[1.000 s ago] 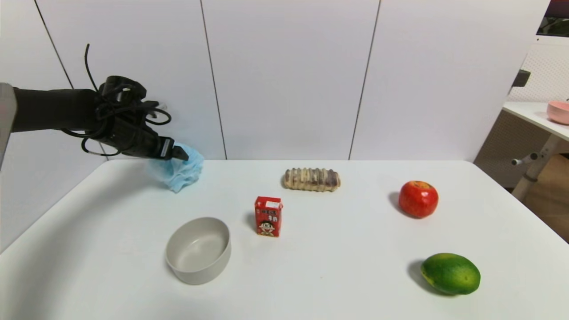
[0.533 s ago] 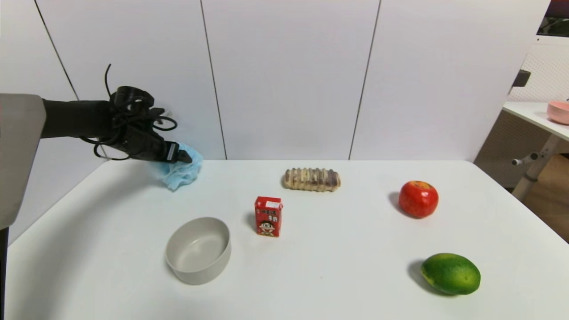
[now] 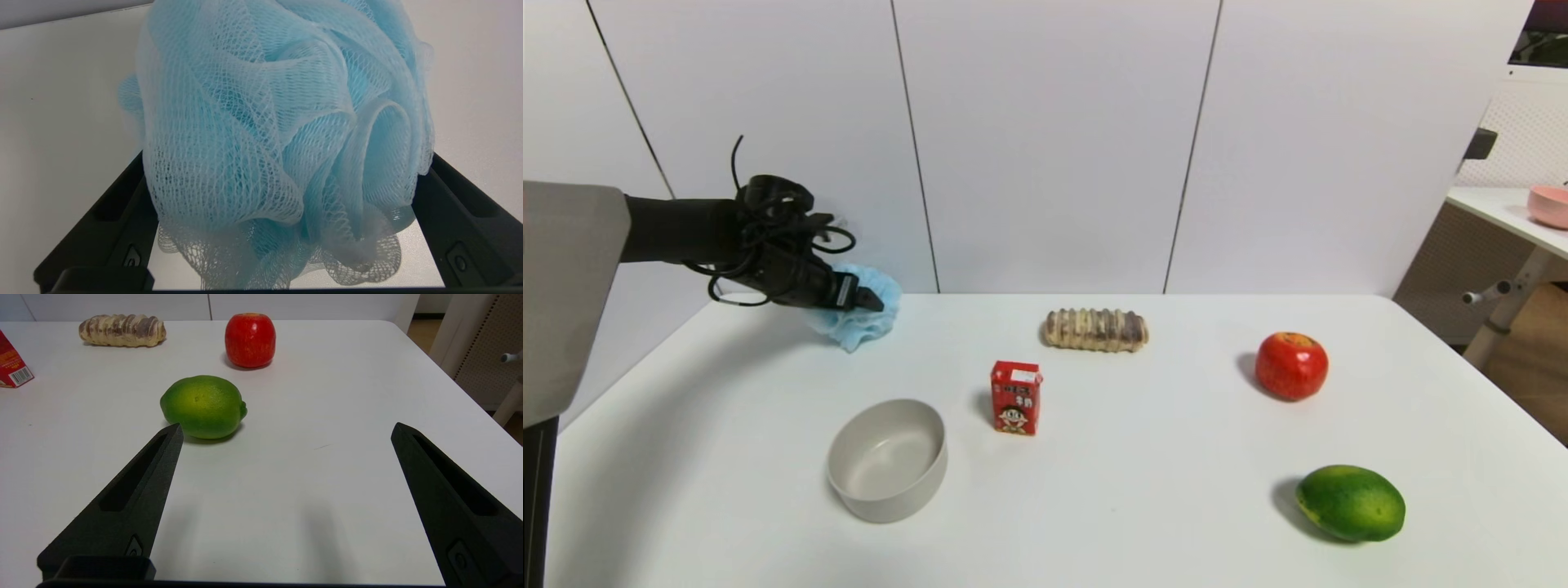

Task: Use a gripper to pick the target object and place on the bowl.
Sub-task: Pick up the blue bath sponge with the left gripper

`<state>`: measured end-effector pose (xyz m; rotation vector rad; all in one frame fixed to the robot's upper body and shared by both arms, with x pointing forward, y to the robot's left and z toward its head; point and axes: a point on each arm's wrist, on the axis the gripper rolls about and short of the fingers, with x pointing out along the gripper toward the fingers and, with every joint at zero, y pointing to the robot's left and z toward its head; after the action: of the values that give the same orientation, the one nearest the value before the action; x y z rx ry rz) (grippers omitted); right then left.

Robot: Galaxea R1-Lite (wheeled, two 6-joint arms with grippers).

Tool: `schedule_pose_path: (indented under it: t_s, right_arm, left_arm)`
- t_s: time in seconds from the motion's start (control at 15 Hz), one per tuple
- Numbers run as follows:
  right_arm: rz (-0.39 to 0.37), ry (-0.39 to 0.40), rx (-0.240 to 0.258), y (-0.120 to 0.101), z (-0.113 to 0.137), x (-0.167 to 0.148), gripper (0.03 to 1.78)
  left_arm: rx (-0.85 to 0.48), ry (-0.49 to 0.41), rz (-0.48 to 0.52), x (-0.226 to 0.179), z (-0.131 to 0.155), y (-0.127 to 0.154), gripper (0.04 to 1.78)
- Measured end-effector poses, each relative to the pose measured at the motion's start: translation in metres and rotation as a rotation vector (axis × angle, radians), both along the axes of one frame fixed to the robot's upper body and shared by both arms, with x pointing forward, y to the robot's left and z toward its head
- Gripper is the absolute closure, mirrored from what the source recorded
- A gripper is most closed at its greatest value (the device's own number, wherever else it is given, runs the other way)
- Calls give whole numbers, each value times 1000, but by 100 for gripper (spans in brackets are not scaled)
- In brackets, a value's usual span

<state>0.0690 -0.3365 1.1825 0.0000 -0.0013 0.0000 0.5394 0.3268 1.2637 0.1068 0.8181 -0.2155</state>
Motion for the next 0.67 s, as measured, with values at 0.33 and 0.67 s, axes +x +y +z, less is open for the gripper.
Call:
schedule_pose_path:
  t_s: [0.33, 0.67]
  right_arm:
    - [0, 0, 0, 0, 0, 0, 6]
    - [0, 0, 0, 0, 0, 0, 6]
  left_arm:
    - [0, 2, -3, 0, 0, -1, 68]
    - [0, -6, -2, -1, 3, 0, 156]
